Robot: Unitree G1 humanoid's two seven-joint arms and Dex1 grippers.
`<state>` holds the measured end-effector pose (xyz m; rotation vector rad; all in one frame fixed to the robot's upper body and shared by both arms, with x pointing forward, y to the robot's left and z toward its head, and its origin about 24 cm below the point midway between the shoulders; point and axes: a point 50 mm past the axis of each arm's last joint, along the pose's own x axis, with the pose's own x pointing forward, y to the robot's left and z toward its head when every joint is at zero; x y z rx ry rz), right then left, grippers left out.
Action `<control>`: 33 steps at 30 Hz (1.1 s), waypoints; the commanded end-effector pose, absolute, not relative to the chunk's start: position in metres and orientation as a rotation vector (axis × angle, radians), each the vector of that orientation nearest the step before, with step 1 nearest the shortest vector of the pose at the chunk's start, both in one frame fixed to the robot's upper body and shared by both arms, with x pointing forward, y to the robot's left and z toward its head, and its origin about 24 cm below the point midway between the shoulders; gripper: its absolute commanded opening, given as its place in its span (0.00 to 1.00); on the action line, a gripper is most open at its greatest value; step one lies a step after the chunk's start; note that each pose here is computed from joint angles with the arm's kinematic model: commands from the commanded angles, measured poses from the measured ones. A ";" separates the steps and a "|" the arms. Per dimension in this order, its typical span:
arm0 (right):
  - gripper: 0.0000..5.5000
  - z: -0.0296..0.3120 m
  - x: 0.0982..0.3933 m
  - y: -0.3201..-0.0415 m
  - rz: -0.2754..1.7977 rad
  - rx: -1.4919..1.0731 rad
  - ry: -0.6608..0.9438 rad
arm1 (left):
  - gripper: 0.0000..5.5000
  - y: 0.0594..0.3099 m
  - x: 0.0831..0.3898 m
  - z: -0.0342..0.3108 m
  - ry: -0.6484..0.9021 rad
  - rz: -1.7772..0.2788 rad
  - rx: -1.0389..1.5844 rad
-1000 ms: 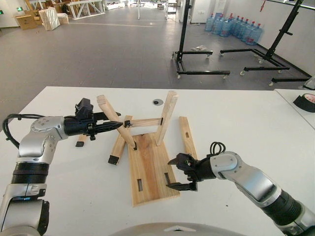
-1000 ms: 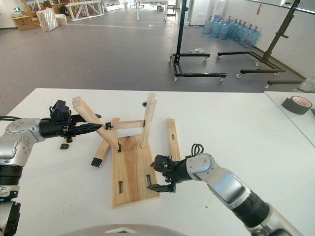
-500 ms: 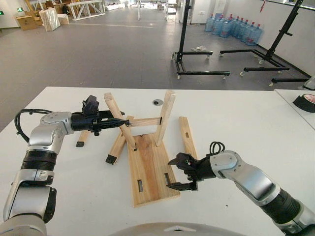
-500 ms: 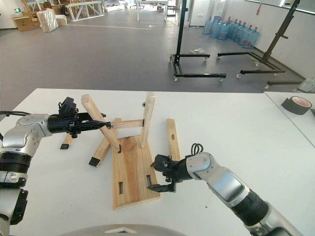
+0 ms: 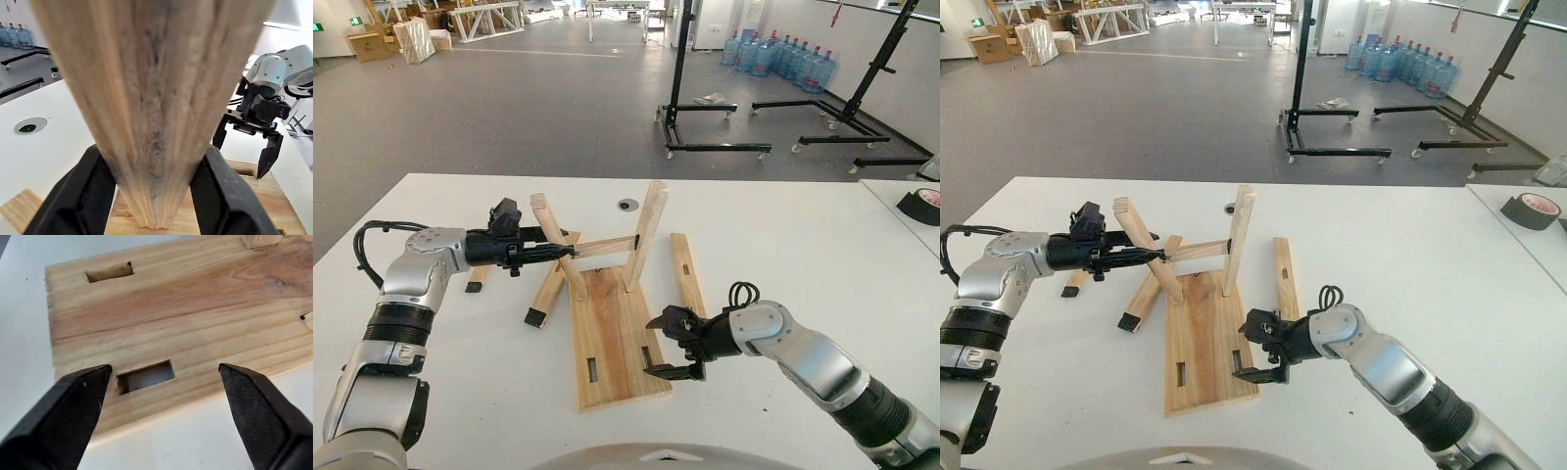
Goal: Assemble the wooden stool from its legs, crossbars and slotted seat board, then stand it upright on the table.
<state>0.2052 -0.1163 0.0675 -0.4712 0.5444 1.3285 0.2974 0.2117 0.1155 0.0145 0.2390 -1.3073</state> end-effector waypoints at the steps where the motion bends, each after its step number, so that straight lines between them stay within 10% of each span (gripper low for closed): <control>1: 0.73 0.081 0.219 -0.115 1.227 -0.418 0.414 | 0.37 0.205 0.256 0.029 0.660 -1.325 -0.015; 11: 0.73 0.204 0.259 -0.084 0.849 -0.474 -0.449 | 0.37 0.213 0.260 0.031 0.666 -1.294 0.020; 18: 0.73 0.147 0.267 -0.047 0.938 -0.685 -0.254 | 0.37 0.210 0.266 0.037 0.663 -1.324 0.048; 25: 0.73 0.137 0.256 -0.086 0.897 -0.334 -0.150 | 0.37 0.211 0.263 0.038 0.661 -1.328 0.041; 33: 0.73 0.140 0.245 -0.094 0.746 -1.030 -0.542 | 0.37 0.216 0.258 0.038 0.660 -1.303 0.029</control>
